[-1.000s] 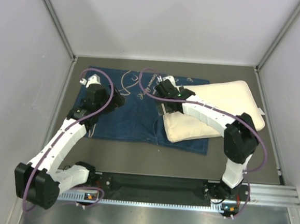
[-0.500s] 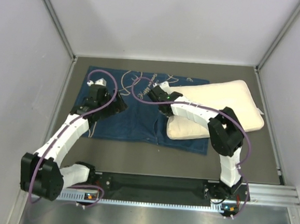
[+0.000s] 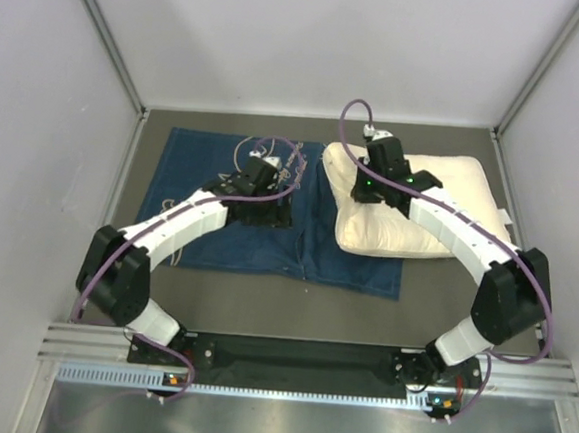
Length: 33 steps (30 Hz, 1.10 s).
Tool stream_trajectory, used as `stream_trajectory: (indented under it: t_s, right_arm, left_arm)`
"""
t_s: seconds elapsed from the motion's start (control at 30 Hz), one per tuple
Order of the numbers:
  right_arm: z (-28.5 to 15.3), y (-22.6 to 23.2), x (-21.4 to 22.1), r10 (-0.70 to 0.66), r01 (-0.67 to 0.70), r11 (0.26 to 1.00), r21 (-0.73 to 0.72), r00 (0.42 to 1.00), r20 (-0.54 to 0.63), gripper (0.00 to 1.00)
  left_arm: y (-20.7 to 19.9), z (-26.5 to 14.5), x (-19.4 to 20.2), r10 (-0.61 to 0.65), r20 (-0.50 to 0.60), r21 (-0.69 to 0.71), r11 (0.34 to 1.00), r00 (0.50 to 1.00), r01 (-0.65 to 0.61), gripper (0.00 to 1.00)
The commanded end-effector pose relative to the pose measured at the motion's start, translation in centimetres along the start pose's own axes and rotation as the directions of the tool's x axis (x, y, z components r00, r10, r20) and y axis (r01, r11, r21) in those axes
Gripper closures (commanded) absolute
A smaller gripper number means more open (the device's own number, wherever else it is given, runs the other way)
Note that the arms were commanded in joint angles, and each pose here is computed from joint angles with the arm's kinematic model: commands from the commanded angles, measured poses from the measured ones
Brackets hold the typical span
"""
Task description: Put the pillow into the pillowcase
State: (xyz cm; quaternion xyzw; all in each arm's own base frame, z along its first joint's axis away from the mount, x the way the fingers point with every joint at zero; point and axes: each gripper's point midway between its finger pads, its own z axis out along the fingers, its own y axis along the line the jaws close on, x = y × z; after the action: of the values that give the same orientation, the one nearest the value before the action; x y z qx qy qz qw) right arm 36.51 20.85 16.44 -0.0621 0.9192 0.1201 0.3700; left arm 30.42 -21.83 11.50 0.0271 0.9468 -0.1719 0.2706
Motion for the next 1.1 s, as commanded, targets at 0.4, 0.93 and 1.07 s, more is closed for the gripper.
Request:
stream_trajectory:
  t_s: [0.4, 0.93, 1.07]
  right_arm:
    - [-1.2, 2.0, -1.6, 0.091, -0.081, 0.98, -0.182, 0.995, 0.046, 1.0]
    - [-1.4, 1.6, -1.8, 0.131, -0.117, 0.971, -0.209, 0.99, 0.057, 1.0]
    - [-1.6, 1.5, -1.8, 0.134, -0.119, 0.97, -0.212, 0.989, 0.057, 1.0]
  left_arm:
    - [-1.7, 5.1, 1.4, 0.176, -0.148, -0.171, 0.965, 0.973, -0.2, 0.37]
    - [-1.6, 7.8, 2.2, 0.223, -0.198, -0.25, 0.93, 0.954, -0.27, 0.45]
    - [-1.2, 8.8, 3.2, 0.224, -0.237, -0.26, 0.923, 0.945, -0.283, 0.5]
